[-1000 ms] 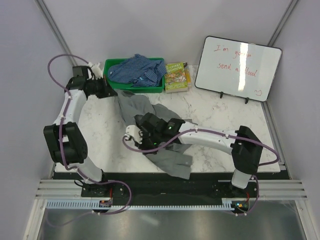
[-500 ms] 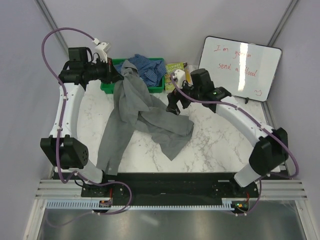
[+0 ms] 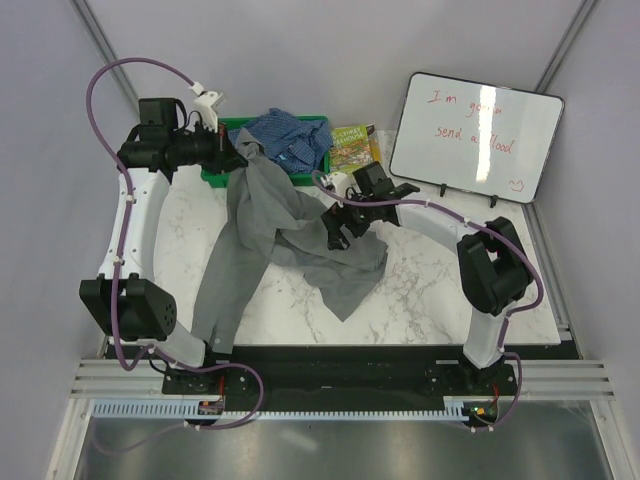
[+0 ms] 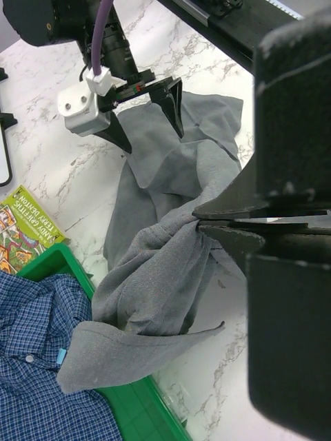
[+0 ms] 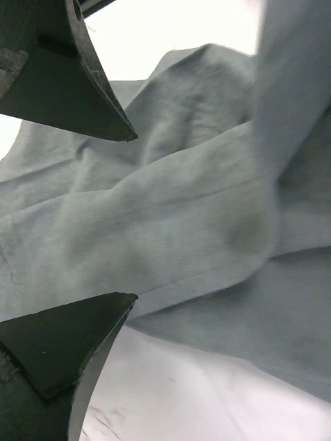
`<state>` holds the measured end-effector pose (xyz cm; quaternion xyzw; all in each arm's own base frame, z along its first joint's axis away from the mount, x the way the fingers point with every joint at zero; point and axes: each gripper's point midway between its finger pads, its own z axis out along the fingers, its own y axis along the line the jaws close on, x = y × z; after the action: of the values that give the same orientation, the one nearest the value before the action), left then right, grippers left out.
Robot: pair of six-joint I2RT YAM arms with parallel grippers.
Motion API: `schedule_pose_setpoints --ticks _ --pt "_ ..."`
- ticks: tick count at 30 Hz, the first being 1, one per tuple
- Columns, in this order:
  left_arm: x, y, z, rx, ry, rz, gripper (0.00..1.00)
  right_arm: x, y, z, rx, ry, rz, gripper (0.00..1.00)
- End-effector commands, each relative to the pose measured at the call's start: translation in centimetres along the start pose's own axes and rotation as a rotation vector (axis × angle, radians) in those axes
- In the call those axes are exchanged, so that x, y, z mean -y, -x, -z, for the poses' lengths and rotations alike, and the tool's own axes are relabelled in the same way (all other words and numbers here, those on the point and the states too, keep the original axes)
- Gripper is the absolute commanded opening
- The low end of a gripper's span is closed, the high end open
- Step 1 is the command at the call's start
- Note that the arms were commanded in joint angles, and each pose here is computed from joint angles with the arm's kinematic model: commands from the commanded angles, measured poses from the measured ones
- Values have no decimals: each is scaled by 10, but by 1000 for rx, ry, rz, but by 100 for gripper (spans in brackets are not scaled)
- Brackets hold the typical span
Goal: Fold and stack the long sleeve shirts
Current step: Flatten the shirt out
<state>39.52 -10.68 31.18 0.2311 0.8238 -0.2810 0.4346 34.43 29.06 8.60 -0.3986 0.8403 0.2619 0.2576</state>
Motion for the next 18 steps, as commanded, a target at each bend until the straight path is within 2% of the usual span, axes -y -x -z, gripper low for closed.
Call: schedule_pose_setpoints --ticks 1,7,8,10,11,15,18 --pt "8 14 14 50 -18 -30 2 -17 63 1 151 6 179 98" --pt "11 18 26 81 -59 3 2 -68 94 -19 191 28 371 98" --pt "9 17 28 82 -55 11 2 -70 96 -22 181 6 388 67" --pt "-6 15 35 93 -17 54 2 -92 108 -21 193 12 435 40" --pt "-15 14 37 96 9 72 2 -99 109 -17 197 21 433 0" --pt "-52 15 44 113 82 133 2 -135 116 29 284 70 422 0" --pt "-60 22 34 117 46 162 2 -167 135 63 351 129 394 0"
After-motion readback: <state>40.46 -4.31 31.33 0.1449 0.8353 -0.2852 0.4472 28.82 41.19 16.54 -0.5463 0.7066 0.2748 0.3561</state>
